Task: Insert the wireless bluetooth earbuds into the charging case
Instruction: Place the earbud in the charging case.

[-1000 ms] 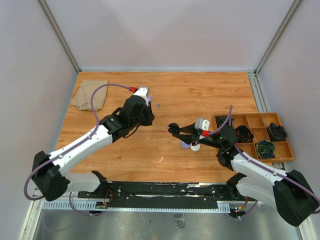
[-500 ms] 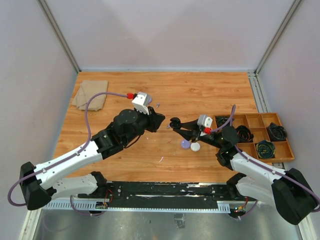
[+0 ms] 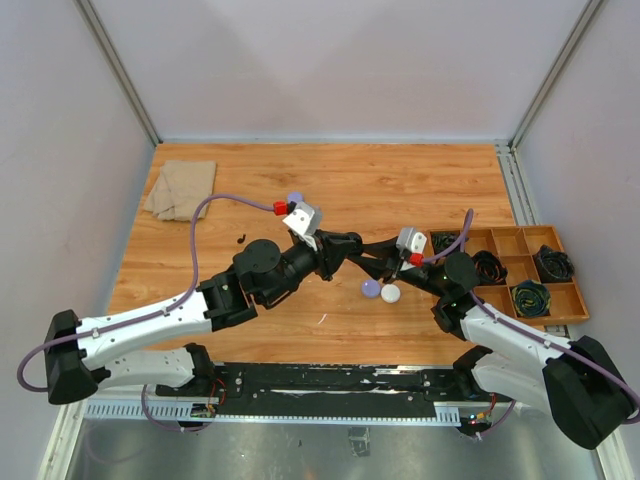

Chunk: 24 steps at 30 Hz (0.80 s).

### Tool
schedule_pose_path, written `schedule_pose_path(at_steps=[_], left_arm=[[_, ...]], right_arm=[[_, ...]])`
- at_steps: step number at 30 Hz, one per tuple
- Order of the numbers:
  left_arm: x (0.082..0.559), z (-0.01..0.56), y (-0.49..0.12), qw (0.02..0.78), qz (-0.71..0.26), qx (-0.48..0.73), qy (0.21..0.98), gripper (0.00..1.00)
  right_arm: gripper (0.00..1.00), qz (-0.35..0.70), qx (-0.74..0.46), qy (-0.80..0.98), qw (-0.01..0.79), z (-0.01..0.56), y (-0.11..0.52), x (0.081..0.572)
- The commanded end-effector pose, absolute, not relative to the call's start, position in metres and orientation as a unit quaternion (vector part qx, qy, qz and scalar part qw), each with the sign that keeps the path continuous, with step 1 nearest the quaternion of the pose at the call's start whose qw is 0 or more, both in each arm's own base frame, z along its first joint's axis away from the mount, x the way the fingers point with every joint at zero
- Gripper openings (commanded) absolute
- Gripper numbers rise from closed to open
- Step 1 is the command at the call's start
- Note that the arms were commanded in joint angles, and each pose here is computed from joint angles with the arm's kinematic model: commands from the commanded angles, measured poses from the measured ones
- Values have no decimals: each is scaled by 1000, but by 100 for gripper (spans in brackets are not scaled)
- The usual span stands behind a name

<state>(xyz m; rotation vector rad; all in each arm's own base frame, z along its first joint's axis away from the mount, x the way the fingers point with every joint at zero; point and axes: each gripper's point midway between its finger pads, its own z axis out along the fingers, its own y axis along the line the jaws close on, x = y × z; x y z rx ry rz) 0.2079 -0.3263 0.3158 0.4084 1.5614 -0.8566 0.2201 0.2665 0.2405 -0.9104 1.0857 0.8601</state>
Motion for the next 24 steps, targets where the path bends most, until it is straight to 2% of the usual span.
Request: schedule_pose_path(at_steps=[1,24], left_arm=[[207,330,-336,638,-374,190,645,16],[215,299,-341,637,-333,211,662,16]], right_arm=[[6,389,-399,469,685,248,268,216],[6,390,-396,459,693,256,264,211]])
